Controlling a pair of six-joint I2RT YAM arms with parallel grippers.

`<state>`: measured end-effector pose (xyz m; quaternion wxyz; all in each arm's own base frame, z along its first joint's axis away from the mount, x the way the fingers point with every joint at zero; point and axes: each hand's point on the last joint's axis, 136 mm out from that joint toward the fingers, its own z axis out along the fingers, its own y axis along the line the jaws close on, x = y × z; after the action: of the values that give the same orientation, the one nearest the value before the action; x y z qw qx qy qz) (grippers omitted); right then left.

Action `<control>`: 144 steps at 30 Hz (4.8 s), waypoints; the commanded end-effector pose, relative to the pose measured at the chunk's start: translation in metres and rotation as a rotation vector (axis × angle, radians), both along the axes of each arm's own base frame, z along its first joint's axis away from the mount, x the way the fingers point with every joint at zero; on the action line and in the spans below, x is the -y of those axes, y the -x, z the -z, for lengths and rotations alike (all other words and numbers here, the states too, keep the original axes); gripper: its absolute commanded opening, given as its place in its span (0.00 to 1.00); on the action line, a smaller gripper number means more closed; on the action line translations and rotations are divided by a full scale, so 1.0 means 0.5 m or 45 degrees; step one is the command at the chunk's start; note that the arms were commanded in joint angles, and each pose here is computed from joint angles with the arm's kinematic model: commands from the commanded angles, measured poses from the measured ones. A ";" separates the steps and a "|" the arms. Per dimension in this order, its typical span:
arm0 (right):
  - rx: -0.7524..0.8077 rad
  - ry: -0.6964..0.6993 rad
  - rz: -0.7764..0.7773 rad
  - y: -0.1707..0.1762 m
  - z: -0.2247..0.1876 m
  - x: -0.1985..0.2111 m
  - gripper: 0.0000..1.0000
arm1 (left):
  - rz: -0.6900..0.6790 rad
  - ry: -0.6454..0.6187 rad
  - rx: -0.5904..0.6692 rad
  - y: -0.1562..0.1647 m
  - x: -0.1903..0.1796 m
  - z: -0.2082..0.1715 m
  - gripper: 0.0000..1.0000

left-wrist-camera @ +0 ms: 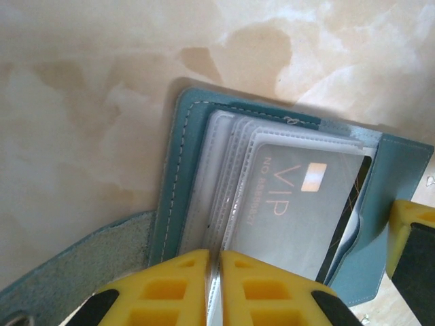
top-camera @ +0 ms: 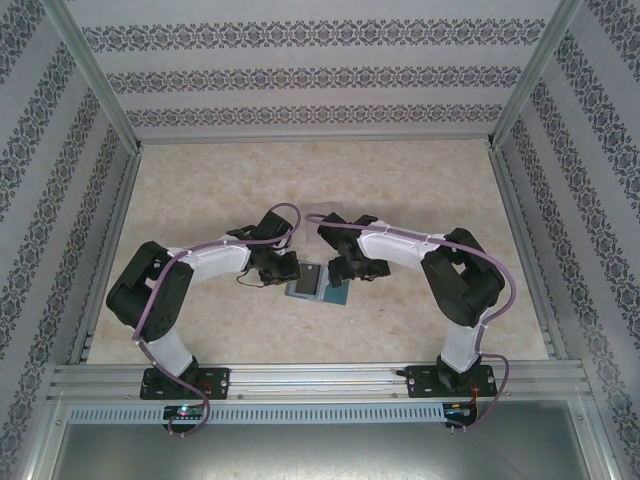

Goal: Take the credit cards out of the card holder

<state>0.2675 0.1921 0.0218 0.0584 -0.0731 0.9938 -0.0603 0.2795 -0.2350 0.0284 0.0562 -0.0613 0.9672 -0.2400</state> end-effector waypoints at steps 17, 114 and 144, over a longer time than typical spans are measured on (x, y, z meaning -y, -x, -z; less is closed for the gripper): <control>0.091 -0.093 0.021 -0.067 -0.039 0.005 0.91 | -0.019 0.036 -0.016 0.003 0.008 0.013 0.13; -0.115 -0.995 0.176 -0.020 -0.048 -0.193 0.31 | 0.049 0.007 -0.060 0.008 0.013 -0.002 0.08; -0.187 -0.975 0.183 -0.015 -0.007 -0.188 0.30 | 0.092 -0.066 -0.131 0.025 0.012 0.036 0.06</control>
<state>0.2721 0.2851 0.0262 0.0071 0.0252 0.9479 0.3175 0.2796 -0.2483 0.0287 0.0261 -0.0432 0.9677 -0.2471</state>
